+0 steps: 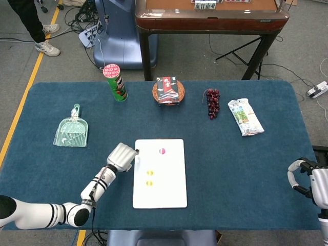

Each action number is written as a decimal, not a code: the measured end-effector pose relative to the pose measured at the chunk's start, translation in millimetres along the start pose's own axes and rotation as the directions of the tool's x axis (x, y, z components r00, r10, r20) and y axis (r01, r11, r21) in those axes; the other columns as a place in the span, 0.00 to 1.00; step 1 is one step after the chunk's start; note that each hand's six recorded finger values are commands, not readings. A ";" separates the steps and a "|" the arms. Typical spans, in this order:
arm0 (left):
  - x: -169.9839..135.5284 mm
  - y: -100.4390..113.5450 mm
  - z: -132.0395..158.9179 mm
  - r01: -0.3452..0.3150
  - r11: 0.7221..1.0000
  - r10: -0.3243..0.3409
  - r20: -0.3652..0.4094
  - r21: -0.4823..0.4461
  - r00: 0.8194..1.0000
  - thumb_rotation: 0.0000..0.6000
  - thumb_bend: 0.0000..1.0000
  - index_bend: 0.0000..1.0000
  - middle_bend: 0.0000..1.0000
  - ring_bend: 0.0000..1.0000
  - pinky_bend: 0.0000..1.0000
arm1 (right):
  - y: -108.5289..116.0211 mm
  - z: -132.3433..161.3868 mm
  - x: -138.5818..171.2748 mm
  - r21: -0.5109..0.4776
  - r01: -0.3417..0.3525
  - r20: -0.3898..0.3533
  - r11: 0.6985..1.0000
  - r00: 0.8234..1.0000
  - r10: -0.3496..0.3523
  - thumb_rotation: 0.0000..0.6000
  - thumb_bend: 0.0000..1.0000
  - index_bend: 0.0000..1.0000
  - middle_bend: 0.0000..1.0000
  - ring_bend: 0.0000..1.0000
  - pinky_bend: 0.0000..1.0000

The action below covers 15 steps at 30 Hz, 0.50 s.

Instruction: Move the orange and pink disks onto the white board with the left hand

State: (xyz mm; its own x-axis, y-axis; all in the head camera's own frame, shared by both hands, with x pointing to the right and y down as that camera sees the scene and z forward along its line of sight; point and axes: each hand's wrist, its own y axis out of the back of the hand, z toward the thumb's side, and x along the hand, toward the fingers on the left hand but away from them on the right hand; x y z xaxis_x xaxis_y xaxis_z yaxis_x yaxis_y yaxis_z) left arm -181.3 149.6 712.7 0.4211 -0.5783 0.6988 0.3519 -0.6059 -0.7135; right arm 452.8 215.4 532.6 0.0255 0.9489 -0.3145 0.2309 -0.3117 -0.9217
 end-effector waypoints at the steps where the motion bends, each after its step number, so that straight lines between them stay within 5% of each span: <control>1: -1.2 -0.4 -2.7 -0.001 1.000 0.001 -0.004 -0.002 1.000 1.00 0.34 0.43 1.00 1.00 1.00 | -0.8 1.0 0.0 0.000 -0.003 -0.003 1.000 1.000 0.003 1.00 0.39 0.57 0.49 0.54 0.56; 15: -13.1 -21.0 -28.8 0.024 0.997 -0.027 -0.047 -0.071 0.999 1.00 0.34 0.45 1.00 1.00 1.00 | -3.3 2.4 -0.6 0.012 -0.006 -0.002 1.000 1.000 0.006 1.00 0.40 0.57 0.49 0.54 0.56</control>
State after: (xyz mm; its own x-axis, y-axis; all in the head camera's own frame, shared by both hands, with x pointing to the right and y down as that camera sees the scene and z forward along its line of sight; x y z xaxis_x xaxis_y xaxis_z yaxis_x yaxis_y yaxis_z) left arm -218.3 154.2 720.0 0.3714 -0.5869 0.7195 0.3012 -0.6568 -0.6912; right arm 449.6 215.8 535.2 0.0285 0.9471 -0.3195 0.2189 -0.3178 -0.9225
